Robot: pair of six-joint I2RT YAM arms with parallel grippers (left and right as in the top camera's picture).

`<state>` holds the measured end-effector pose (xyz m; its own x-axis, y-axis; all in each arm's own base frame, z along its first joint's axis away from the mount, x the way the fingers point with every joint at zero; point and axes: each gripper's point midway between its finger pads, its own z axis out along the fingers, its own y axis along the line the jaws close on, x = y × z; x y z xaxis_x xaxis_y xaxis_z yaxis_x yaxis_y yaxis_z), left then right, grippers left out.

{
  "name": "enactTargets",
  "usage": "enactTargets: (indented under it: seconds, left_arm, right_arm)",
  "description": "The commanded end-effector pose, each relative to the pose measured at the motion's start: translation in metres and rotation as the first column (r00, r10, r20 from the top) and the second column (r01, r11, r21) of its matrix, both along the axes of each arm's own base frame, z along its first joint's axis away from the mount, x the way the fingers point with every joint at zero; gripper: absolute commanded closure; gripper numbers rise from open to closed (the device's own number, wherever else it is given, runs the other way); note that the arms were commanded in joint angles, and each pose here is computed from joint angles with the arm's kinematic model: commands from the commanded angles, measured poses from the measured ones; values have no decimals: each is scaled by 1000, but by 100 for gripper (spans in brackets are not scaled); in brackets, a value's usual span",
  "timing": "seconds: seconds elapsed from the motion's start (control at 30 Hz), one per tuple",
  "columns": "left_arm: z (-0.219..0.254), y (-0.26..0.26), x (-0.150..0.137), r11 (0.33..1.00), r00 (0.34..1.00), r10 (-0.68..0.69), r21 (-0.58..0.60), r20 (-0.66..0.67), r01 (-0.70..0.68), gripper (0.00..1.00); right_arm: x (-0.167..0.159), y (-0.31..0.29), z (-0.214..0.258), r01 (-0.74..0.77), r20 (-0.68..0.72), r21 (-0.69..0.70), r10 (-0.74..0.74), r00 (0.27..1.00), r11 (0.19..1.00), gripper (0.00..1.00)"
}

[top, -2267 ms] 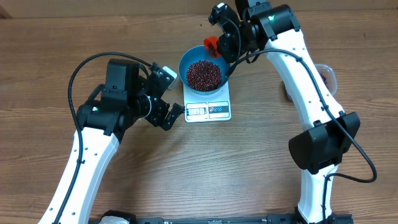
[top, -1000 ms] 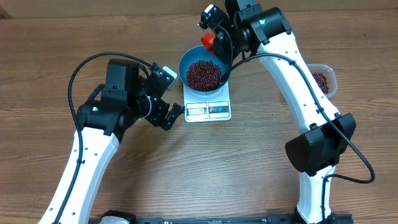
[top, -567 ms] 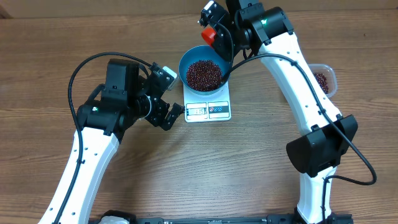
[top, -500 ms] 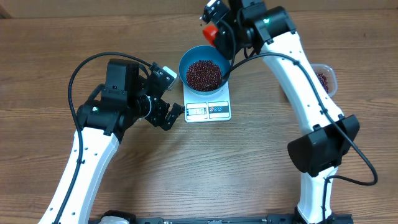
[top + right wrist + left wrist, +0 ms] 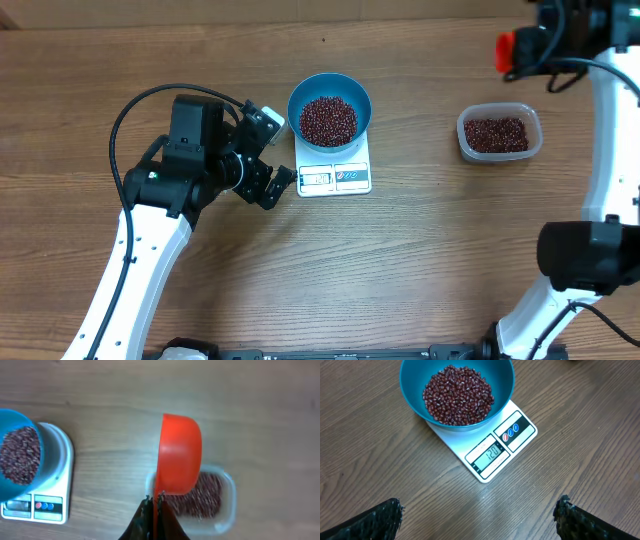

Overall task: Scoop item into bowl and weigh 150g on scale
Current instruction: 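Move the empty scoop back into the bean tub with the right gripper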

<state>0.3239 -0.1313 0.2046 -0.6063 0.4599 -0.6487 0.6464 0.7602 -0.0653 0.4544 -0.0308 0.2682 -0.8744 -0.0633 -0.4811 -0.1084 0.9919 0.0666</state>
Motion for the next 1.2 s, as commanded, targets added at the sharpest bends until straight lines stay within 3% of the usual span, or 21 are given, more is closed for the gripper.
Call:
enactTargets:
  seconds: [0.0,0.33,1.17]
  left_arm:
    - [5,0,2,1000,1000,-15,11,24,15,0]
    - [5,0,2,1000,1000,-15,11,24,15,1]
    - [5,0,2,1000,1000,-15,11,24,15,0]
  right_arm:
    - [-18,-23,-2,69,-48,21,-68,997,997,96]
    - [-53,-19,-83,86,-306,67,-61,950,994,96]
    - [-28,-30,-176,98,-377,45,-74,923,994,96]
